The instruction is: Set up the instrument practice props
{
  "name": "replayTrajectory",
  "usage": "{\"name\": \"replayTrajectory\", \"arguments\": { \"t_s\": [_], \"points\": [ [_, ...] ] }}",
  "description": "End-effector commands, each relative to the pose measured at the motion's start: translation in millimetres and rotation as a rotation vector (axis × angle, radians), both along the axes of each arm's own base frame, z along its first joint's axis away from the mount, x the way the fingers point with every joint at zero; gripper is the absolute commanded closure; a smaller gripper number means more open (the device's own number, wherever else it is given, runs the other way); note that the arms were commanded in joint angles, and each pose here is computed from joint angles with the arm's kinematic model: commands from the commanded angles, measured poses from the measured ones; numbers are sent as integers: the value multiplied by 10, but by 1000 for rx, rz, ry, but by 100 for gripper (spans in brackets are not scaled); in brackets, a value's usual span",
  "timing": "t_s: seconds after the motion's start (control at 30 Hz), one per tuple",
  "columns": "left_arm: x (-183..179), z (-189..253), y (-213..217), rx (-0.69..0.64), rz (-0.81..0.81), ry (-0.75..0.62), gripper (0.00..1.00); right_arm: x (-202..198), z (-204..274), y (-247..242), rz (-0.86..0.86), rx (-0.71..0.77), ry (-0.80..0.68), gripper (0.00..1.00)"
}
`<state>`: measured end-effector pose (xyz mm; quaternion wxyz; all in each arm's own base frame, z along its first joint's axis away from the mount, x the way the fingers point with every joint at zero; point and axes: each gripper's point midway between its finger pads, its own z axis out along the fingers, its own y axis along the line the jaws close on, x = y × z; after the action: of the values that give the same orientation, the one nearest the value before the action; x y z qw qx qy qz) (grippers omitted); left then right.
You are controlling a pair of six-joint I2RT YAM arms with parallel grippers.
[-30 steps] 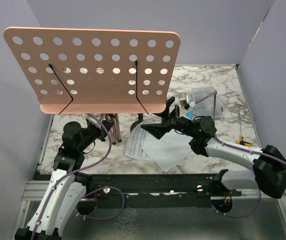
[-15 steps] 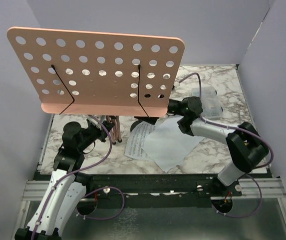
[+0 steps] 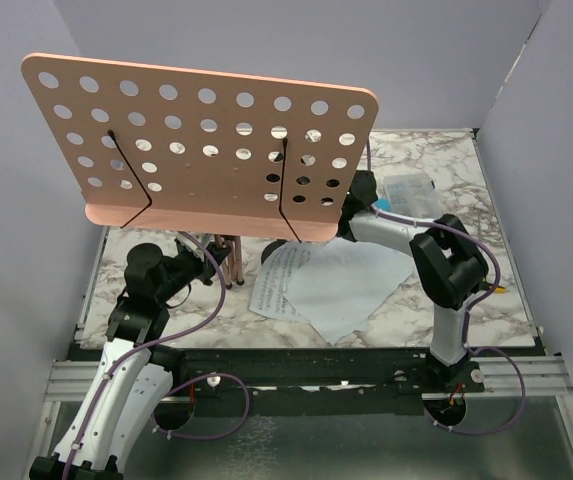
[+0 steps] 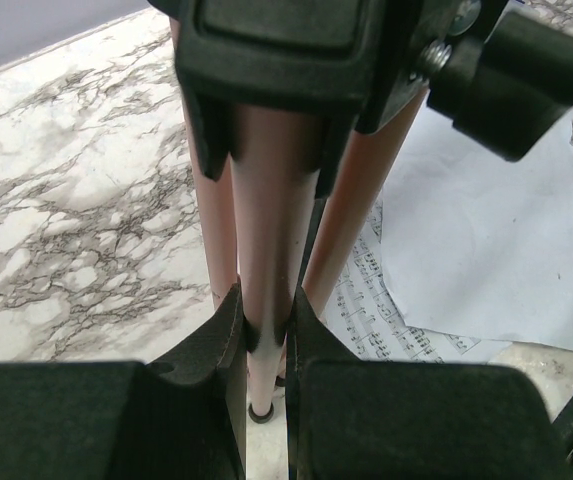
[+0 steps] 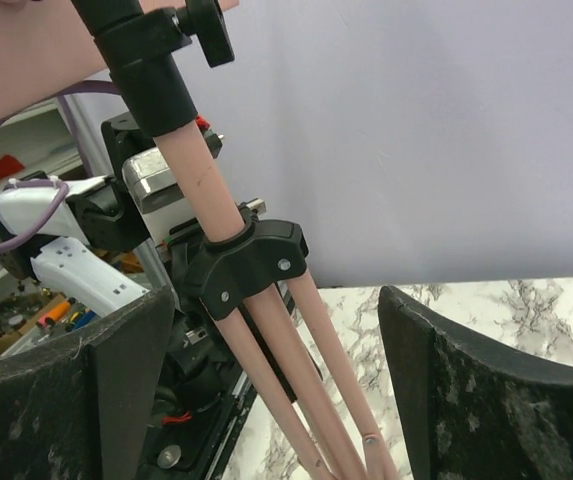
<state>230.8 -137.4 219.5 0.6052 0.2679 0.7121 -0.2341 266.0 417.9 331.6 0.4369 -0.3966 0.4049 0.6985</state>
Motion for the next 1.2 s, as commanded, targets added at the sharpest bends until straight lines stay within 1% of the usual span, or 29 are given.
{"name": "replayTrajectory", "arguments": {
  "t_s": [0.0,0.33,0.5,0.6,0.73,0.8,0.9,0.97,1.0,1.07,1.17],
  "points": [
    [-133,202,-160,-105,-79,5,100,-99,184,21,57,27,-66,13],
    [-131,202,-152,-108,-72,5,100,-275,246,276,116,9,-85,16],
    [-132,190,-152,-109,-71,9,100,-354,279,409,150,2,-90,23],
    [-137,190,-152,-110,-71,8,100,-397,305,458,163,4,-90,29],
    [-136,182,-149,-112,-68,11,100,-440,350,512,172,5,-91,40],
    [-135,185,-147,-114,-66,10,100,-439,367,543,171,4,-91,47],
    [-124,188,-132,-112,-56,5,100,-432,378,568,171,4,-88,50],
    [-112,189,-122,-111,-48,3,100,-434,384,584,173,3,-86,57],
    [-111,184,-120,-111,-46,5,100,-431,382,590,173,2,-84,61],
    [-107,185,-114,-113,-40,6,100,-424,398,599,172,3,-83,71],
    [-86,191,-89,-114,-20,3,100,-411,438,613,168,5,-84,90]
  ]
}}
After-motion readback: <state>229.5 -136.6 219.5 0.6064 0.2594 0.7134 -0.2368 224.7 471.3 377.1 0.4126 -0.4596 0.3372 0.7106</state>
